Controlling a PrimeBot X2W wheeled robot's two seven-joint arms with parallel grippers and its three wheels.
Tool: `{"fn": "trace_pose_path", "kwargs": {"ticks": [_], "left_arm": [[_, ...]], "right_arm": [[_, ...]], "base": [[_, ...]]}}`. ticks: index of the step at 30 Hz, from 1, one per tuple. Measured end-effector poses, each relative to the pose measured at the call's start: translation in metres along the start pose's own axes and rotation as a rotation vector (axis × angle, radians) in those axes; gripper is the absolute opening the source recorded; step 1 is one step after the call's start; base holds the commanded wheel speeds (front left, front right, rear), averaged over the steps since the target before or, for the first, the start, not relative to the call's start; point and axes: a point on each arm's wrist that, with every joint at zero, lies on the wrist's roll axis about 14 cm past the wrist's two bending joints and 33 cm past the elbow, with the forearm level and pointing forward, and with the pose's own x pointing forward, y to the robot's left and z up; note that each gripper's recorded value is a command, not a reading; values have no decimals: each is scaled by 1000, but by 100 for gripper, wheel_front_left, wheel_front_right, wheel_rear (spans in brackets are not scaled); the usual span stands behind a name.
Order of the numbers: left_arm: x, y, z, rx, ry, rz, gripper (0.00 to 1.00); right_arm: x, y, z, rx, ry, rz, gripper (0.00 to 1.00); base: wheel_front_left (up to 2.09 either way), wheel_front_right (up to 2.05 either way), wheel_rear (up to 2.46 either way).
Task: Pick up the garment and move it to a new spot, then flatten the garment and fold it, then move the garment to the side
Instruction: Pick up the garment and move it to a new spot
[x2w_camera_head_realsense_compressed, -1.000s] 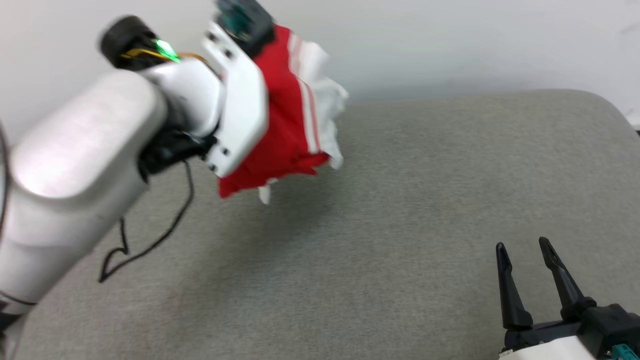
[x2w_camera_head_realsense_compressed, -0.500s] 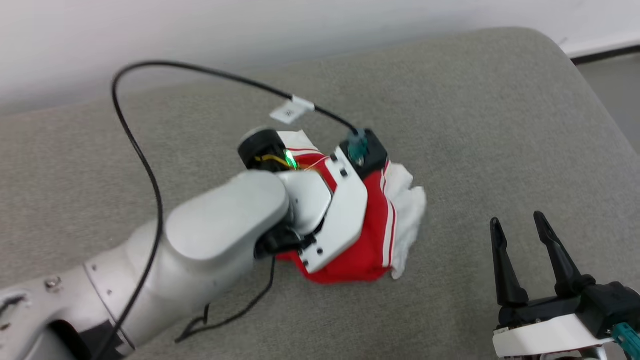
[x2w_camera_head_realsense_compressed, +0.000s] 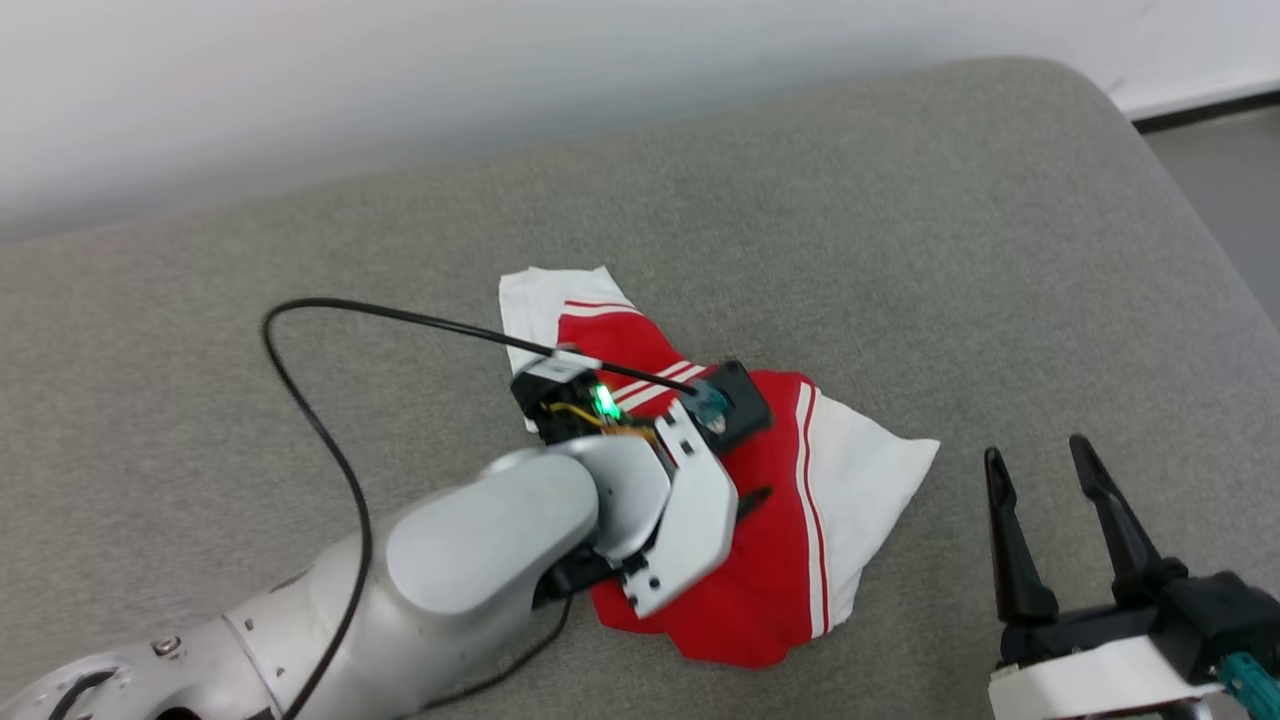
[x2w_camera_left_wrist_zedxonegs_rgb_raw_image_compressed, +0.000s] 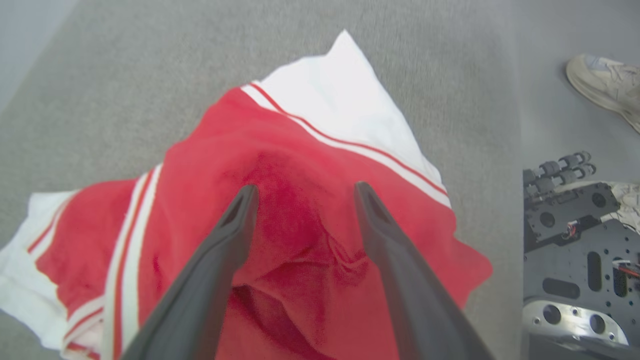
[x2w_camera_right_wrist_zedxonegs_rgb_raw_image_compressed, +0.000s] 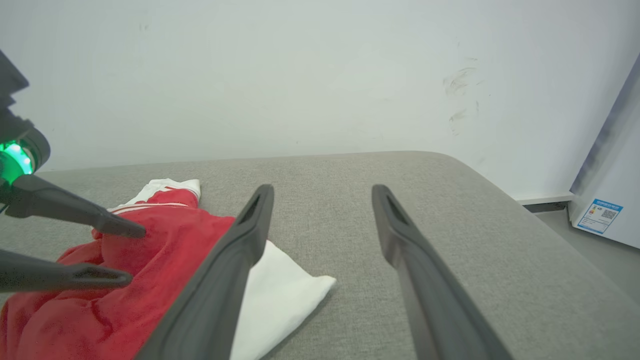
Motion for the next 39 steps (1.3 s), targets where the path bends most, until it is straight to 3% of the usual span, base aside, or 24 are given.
{"fn": "trace_pose_path", "kwargs": {"ticks": [5, 9, 16, 22, 30, 39], "left_arm": [[-34, 34, 60, 19, -311, 201, 100], [-76, 61, 80, 46, -485, 427, 100], [-150, 99, 45, -32, -601, 803, 100], [-205, 110, -3, -124, -598, 1050, 100], [-253, 87, -33, -166, -657, 1235, 100], [-263, 54, -63, -216, -664, 1289, 100]], "right_arm": [[-17, 2, 4, 4, -11, 6, 100], [-25, 6, 8, 8, -28, 23, 100], [-23, 18, 15, 16, -57, 67, 100], [-21, 25, 18, 27, -69, 93, 100], [-19, 29, 19, 42, -72, 110, 100], [-16, 34, 21, 51, -79, 128, 100]], "base": [[0, 0, 0], [0, 0, 0], [0, 0, 0], [0, 0, 0], [0, 0, 0], [0, 0, 0]]}}
